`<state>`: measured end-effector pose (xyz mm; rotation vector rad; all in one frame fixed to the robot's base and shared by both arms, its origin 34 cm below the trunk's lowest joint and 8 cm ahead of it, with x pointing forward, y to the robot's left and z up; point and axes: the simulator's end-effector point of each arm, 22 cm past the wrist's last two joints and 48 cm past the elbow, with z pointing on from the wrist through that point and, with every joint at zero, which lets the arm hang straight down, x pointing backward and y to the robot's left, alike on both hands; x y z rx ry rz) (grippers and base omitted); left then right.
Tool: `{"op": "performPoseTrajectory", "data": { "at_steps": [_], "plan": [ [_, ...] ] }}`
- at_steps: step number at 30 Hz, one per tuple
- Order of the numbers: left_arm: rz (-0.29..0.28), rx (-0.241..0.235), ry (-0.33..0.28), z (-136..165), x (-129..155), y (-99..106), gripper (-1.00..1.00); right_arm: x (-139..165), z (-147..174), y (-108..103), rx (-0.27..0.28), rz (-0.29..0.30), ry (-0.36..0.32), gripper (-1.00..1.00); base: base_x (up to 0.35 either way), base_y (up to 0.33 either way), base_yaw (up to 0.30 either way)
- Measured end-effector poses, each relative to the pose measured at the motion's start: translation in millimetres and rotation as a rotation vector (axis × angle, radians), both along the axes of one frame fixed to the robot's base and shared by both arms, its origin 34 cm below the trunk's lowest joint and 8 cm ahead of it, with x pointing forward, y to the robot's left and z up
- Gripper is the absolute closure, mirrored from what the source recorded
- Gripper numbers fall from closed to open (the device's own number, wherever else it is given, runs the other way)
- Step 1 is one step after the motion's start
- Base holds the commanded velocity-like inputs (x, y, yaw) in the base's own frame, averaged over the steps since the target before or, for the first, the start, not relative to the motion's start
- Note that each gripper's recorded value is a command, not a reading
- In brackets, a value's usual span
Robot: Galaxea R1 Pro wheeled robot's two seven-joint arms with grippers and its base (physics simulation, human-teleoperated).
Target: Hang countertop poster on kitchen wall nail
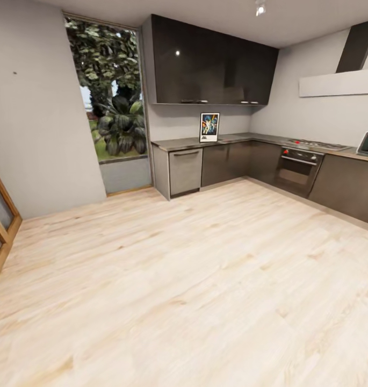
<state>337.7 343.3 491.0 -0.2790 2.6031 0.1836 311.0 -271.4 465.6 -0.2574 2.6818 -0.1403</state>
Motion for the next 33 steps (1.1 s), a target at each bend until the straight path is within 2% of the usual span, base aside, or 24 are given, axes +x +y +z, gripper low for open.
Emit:
{"op": "performPoseTrajectory", "data": {
  "at_steps": [33],
  "plan": [
    [0.001,0.0,0.0,0.0,-0.1,0.2,-1.0,0.6,0.2,-0.2,0.001,-0.001,-0.001,-1.0,0.34,0.0,0.0]
  ]
}}
